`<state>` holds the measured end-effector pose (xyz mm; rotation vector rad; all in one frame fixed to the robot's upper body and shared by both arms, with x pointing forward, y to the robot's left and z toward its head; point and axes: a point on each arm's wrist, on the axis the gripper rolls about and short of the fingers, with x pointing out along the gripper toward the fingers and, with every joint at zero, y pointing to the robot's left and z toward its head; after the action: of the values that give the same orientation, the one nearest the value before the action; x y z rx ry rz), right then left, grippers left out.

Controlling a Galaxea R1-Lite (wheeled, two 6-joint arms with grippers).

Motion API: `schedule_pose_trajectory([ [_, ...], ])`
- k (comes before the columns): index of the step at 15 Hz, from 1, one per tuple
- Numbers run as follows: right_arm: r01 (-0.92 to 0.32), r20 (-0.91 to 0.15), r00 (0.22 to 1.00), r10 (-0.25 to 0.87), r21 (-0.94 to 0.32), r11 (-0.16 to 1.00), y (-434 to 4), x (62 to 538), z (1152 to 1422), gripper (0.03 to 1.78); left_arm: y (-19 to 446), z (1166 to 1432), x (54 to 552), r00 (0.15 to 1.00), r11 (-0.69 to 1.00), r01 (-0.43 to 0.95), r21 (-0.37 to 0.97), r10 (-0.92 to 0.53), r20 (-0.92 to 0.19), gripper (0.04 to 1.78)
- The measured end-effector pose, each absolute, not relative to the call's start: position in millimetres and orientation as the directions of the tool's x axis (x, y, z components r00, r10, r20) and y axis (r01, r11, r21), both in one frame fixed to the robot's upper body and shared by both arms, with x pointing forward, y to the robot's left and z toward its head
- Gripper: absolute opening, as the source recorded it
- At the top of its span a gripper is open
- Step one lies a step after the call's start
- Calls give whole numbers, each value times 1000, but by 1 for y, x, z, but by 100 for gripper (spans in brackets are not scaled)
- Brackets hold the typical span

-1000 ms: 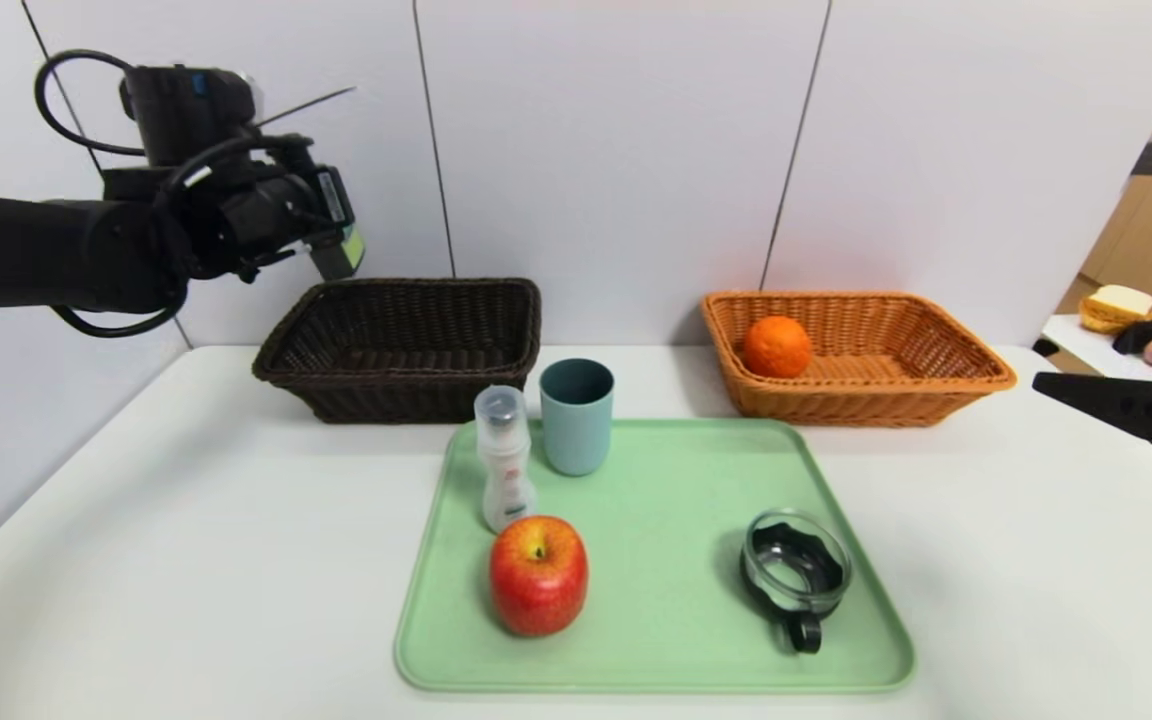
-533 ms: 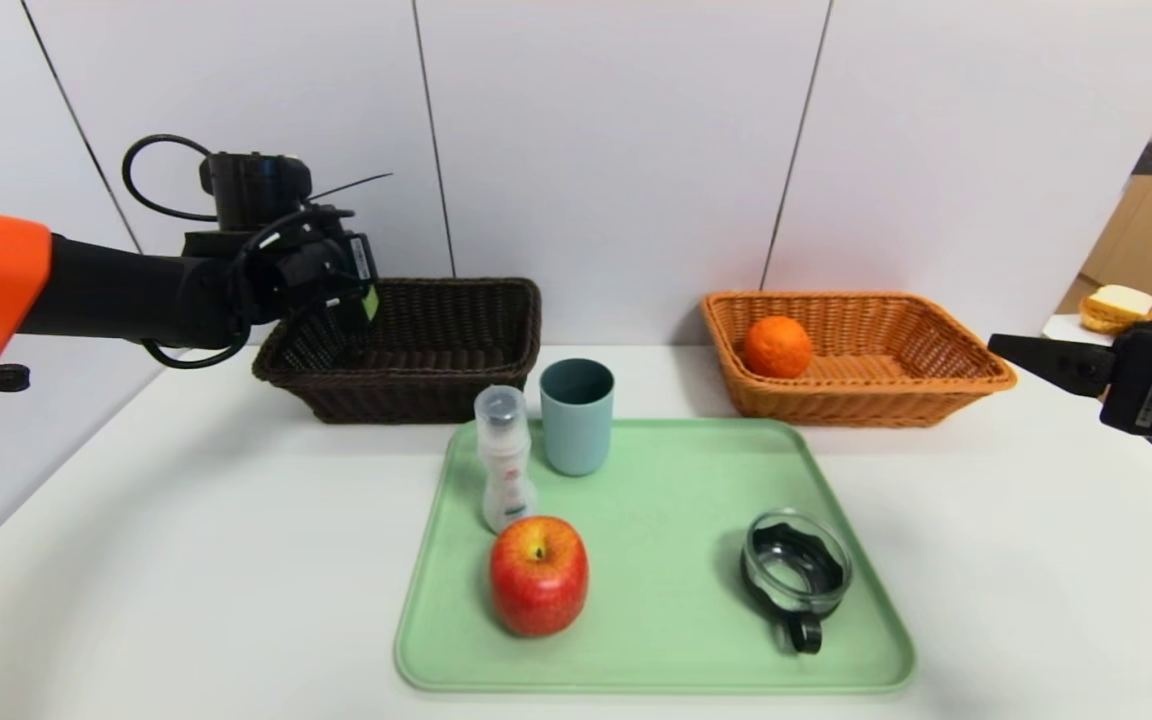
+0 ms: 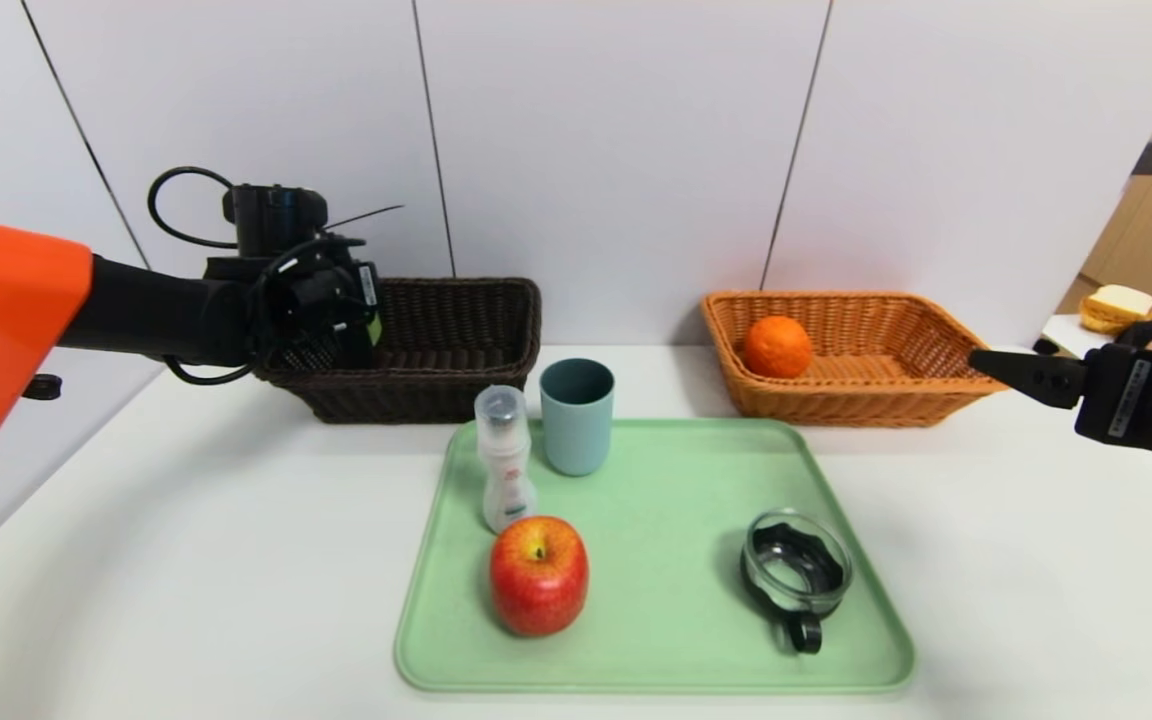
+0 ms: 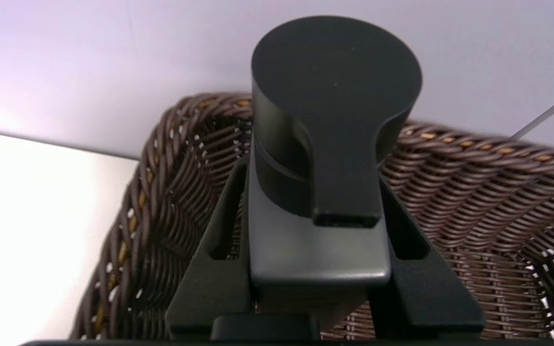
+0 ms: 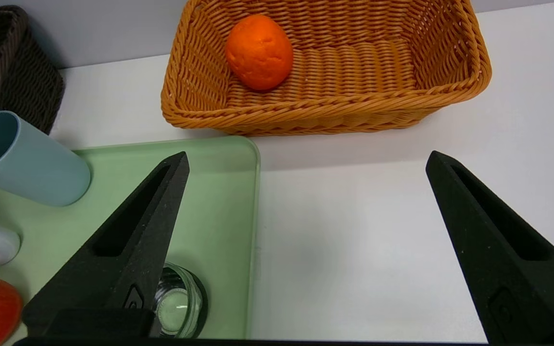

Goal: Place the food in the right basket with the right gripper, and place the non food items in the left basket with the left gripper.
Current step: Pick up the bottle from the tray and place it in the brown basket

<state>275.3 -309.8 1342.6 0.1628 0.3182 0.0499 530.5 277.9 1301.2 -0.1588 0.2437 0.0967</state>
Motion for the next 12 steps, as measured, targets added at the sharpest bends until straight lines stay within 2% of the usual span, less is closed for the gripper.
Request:
schedule_pose_trajectory([
  [5, -14, -320, 945, 67, 167, 986, -311, 275, 1339, 170, 280, 1285, 537, 956, 986, -122, -117, 85, -281, 63],
  [8, -12, -323, 944, 66, 166, 986, -311, 275, 1338, 170, 282, 1282, 539, 955, 985, -128, -116, 91, -282, 98],
  [12, -12, -320, 945, 64, 164, 986, -311, 274, 1338, 170, 285, 1289, 539, 965, 984, -128, -122, 95, -246, 128],
])
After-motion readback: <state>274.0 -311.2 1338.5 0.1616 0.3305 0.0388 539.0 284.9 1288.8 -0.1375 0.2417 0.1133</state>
